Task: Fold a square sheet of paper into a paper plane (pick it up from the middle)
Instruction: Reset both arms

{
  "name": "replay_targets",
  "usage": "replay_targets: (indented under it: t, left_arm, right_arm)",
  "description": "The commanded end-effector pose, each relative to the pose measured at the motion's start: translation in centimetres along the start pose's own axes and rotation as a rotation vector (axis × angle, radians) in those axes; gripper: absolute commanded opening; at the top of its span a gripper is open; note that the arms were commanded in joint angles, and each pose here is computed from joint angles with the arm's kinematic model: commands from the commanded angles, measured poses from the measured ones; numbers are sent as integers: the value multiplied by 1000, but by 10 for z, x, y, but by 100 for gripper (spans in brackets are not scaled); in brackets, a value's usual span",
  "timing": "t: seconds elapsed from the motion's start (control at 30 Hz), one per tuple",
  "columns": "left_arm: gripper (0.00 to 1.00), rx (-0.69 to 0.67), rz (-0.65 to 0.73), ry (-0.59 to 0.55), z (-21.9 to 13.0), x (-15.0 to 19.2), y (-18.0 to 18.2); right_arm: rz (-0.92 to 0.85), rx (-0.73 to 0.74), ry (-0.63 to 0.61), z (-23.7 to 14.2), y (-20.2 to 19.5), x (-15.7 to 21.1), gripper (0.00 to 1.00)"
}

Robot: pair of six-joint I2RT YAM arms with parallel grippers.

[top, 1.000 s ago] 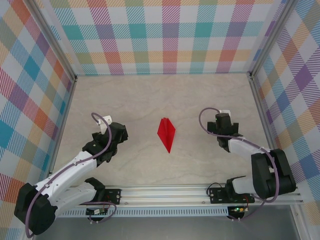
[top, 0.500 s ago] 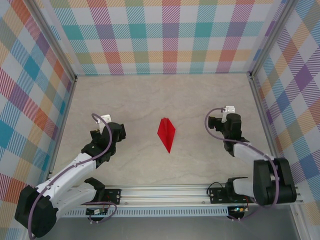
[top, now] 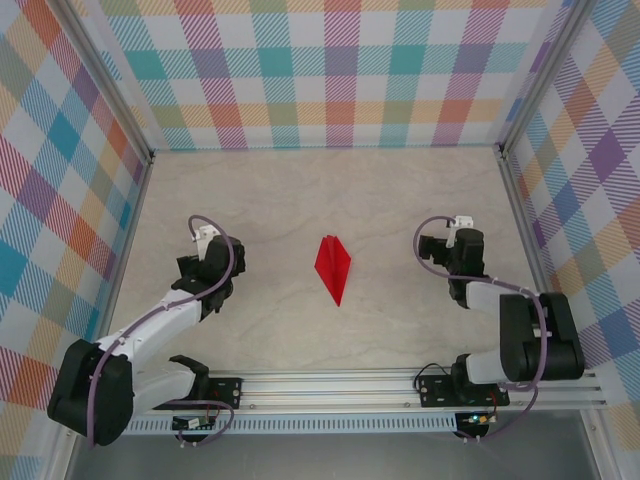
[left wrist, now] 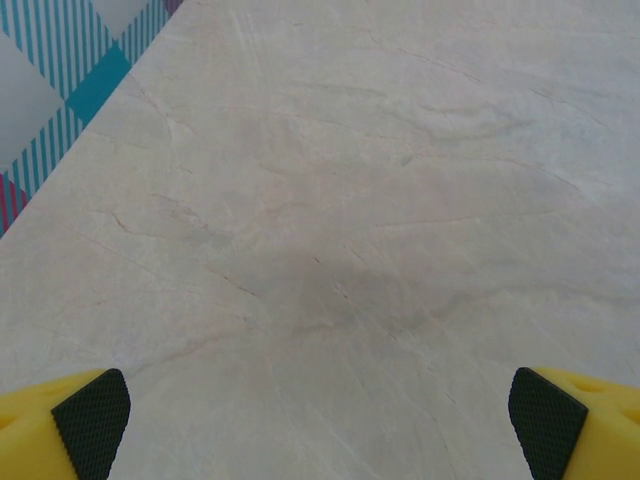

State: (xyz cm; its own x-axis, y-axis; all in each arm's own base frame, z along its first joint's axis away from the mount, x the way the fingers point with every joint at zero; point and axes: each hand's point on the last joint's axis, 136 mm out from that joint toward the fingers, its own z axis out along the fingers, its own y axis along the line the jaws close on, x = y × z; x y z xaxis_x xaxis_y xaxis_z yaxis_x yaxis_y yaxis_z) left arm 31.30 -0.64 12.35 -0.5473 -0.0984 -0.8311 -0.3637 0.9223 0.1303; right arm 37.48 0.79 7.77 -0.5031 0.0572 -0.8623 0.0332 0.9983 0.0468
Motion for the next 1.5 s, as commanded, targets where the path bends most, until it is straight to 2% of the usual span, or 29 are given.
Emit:
replay_targets:
  t: [0.0,0.33,0.53,0.7,0.73,0.83,1.47]
  left_arm:
    - [100,14,-45,-75,6,-31,1]
    - [100,157,-36,-180,51,-26,-20]
    - [100,241,-43,-216,64,-29,-20]
    - [100,331,-54,-250,82,-13,-30]
    - [100,350,-43,-210,82,-11,-33]
    - [100,346,-29,-161,89,-8,-35]
    - [100,336,-13,-177,87,-9,-38]
  right_arm:
    - [-16,-66,-126,13,11,-27,100]
    - [-25,-75,-147,11,12,-21,100]
    - [-21,-59,-148,11,10,-21,100]
    - [-18,-59,-148,11,10,-22,100]
    - [-18,-58,-151,11,10,-22,100]
    - [-18,-57,-148,11,10,-22,100]
    - [-14,-73,-140,12,11,-21,100]
